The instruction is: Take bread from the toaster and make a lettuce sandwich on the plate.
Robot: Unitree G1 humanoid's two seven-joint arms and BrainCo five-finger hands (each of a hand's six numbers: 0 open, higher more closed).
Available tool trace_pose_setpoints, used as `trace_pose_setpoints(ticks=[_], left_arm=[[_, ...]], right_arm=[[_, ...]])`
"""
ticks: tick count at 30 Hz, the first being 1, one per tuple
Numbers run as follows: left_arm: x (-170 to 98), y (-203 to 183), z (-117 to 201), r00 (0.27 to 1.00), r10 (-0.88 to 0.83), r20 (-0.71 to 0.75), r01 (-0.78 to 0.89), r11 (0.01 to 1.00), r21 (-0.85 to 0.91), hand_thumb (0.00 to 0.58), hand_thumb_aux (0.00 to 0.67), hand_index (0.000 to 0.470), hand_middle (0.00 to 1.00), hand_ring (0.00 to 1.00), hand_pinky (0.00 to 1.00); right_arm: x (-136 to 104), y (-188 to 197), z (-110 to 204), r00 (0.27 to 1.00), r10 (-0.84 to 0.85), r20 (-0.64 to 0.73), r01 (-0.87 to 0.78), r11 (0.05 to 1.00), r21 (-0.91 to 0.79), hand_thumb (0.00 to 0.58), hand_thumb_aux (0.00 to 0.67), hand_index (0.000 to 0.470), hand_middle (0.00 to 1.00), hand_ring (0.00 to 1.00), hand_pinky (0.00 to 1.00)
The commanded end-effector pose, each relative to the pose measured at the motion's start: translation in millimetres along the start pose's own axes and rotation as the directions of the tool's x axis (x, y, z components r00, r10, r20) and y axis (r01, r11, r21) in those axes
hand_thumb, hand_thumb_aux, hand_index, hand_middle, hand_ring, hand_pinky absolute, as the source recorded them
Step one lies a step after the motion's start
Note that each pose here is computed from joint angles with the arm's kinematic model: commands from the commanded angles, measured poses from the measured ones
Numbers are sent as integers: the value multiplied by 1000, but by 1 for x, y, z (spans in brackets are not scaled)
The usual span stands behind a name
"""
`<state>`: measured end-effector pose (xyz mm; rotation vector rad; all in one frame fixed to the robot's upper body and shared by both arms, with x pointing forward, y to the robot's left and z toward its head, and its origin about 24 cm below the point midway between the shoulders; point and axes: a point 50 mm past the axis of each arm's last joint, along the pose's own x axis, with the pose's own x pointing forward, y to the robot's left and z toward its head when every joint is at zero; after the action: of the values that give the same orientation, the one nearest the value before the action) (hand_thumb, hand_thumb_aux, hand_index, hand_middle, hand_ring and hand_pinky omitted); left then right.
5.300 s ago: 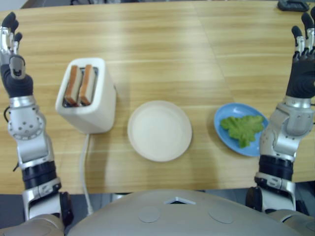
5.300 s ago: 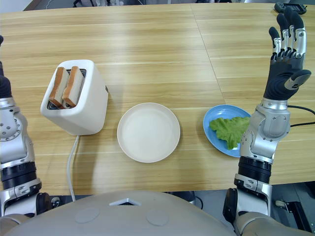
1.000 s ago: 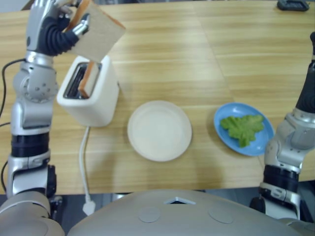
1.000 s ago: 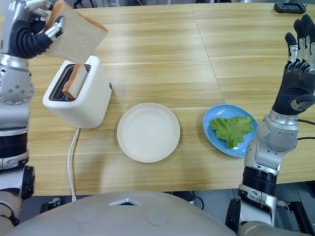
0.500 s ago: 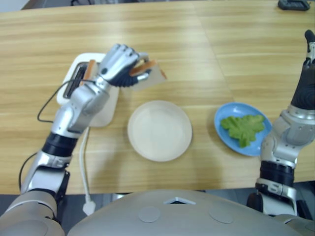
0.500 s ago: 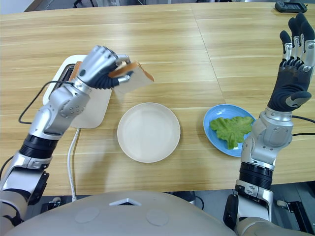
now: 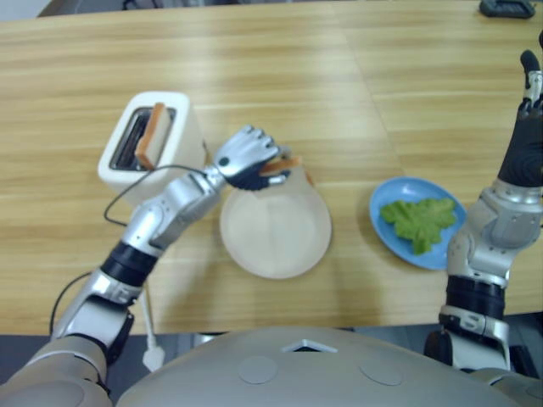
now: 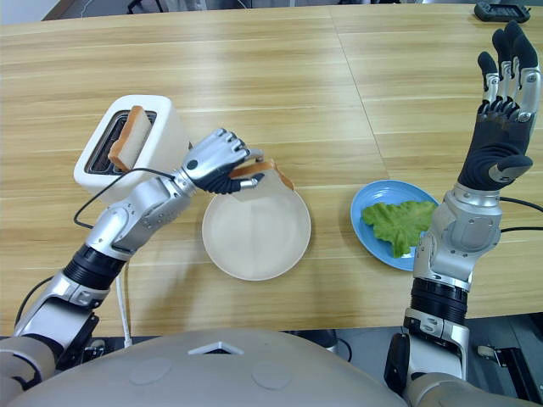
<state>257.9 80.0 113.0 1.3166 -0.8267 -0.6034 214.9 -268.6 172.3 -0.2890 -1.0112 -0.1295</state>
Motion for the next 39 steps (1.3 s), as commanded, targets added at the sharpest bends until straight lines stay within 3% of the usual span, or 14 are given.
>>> trace_pose_setpoints(ticks=[1, 15, 29, 30, 31, 32, 33, 39], left_arm=[[-4, -22, 0, 992, -121, -30, 122, 993, 12, 580, 670, 460, 1000, 1000, 1000], [-22, -48, -6, 942, -325, -85, 333, 937, 105, 580, 670, 460, 1000, 1000, 1000], [-18, -53, 19, 959, -282, -18, 274, 944, -182, 580, 670, 460, 1000, 1000, 1000], [-17, -52, 21, 964, -264, -20, 254, 945, -206, 559, 544, 373, 1000, 1000, 1000], [-17, -50, 21, 967, -254, -25, 242, 942, -234, 484, 397, 272, 1000, 1000, 1000], [-19, -48, 19, 968, -249, -31, 232, 937, -262, 124, 76, 52, 365, 365, 365], [-21, -45, 15, 970, -239, -42, 218, 934, -284, 0, 0, 0, 0, 0, 0], [-21, -40, 6, 966, -246, -81, 210, 928, -308, 0, 0, 0, 0, 0, 0]], right_arm=[[-1, 1, 0, 1000, 4, -10, -4, 1000, -2, 0, 0, 0, 0, 0, 0], [-1, 4, 3, 1000, 10, -13, -10, 1000, -13, 0, 0, 0, 0, 0, 0], [1, 5, 8, 1000, 19, -7, -19, 1000, -24, 0, 0, 0, 0, 0, 0], [1, 5, 8, 1000, 21, -7, -21, 999, -25, 0, 0, 0, 0, 0, 0], [1, 5, 8, 1000, 23, -7, -23, 999, -27, 0, 0, 0, 0, 0, 0], [1, 6, 8, 1000, 25, -7, -26, 999, -29, 0, 0, 0, 0, 0, 0], [1, 6, 8, 1000, 27, -7, -27, 999, -31, 0, 0, 0, 0, 0, 0], [1, 7, 9, 1000, 29, -4, -29, 999, -37, 0, 0, 0, 0, 0, 0]])
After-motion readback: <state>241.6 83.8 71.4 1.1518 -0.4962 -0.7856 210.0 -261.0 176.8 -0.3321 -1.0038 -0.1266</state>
